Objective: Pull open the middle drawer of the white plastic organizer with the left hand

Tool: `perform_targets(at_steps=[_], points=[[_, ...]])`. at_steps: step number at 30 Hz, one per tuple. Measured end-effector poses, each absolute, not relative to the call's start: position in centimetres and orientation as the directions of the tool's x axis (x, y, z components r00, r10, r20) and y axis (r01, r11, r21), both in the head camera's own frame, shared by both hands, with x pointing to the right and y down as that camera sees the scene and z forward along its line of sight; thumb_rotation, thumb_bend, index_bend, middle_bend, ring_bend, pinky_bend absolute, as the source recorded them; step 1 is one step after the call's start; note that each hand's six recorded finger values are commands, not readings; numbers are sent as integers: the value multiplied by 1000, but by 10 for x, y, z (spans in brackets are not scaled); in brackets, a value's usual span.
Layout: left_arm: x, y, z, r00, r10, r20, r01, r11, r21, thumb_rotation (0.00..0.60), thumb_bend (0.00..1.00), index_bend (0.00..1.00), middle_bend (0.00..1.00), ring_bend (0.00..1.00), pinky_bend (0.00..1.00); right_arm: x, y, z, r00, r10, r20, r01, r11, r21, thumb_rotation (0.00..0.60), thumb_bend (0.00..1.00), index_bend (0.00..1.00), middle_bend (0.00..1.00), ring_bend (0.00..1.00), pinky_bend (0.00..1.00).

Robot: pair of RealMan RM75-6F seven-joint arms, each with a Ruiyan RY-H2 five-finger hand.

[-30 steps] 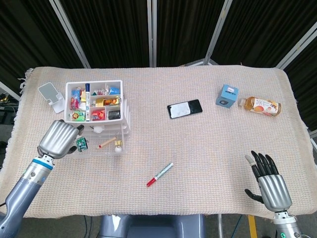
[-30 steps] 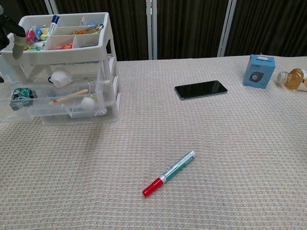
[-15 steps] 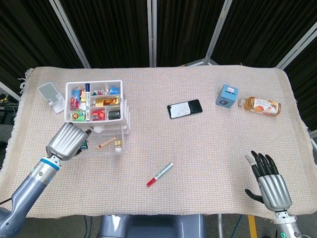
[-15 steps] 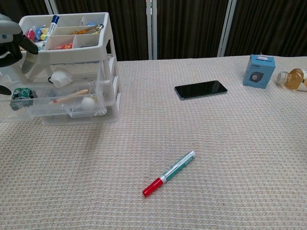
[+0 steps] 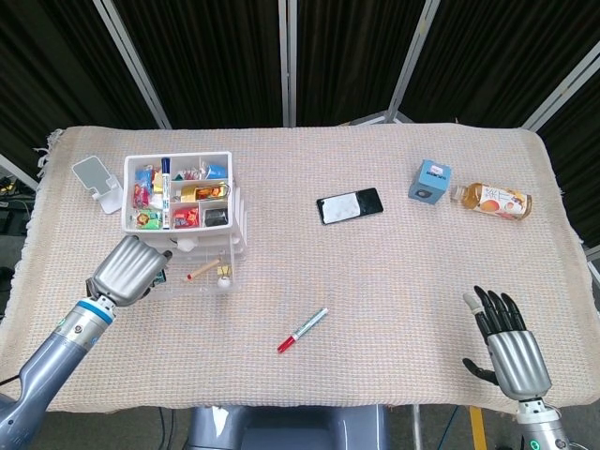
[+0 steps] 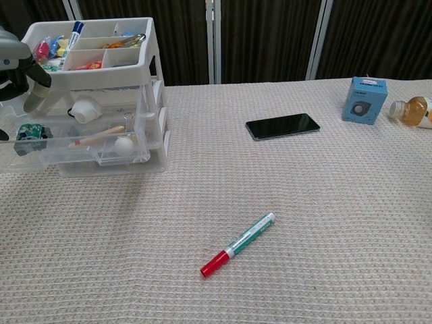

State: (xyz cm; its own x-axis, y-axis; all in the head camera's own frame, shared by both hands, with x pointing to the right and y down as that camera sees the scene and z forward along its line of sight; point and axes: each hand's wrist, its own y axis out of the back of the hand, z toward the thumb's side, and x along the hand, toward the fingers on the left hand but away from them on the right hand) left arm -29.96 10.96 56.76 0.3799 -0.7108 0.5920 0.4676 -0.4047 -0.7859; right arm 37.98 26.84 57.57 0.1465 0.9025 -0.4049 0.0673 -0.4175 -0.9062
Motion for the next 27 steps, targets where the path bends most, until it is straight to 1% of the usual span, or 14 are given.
perform_targets(at_steps=[7, 20, 27], points=[[-298, 106, 570, 384, -706, 596, 479, -399, -782, 600, 18, 551, 799, 745, 625, 379, 269, 577, 149, 901, -407, 61, -419, -906, 600, 20, 0, 0, 0, 0], [-299, 106, 573, 383, -663, 643, 498, -438, -748, 600, 19, 551, 799, 746, 625, 381, 268, 581, 136, 902, -410, 55, -420, -906, 600, 20, 0, 0, 0, 0], [-296, 107, 575, 391, -650, 651, 515, -431, -740, 600, 19, 551, 799, 745, 625, 381, 268, 582, 136, 901, -411, 56, -422, -905, 600, 20, 0, 0, 0, 0]])
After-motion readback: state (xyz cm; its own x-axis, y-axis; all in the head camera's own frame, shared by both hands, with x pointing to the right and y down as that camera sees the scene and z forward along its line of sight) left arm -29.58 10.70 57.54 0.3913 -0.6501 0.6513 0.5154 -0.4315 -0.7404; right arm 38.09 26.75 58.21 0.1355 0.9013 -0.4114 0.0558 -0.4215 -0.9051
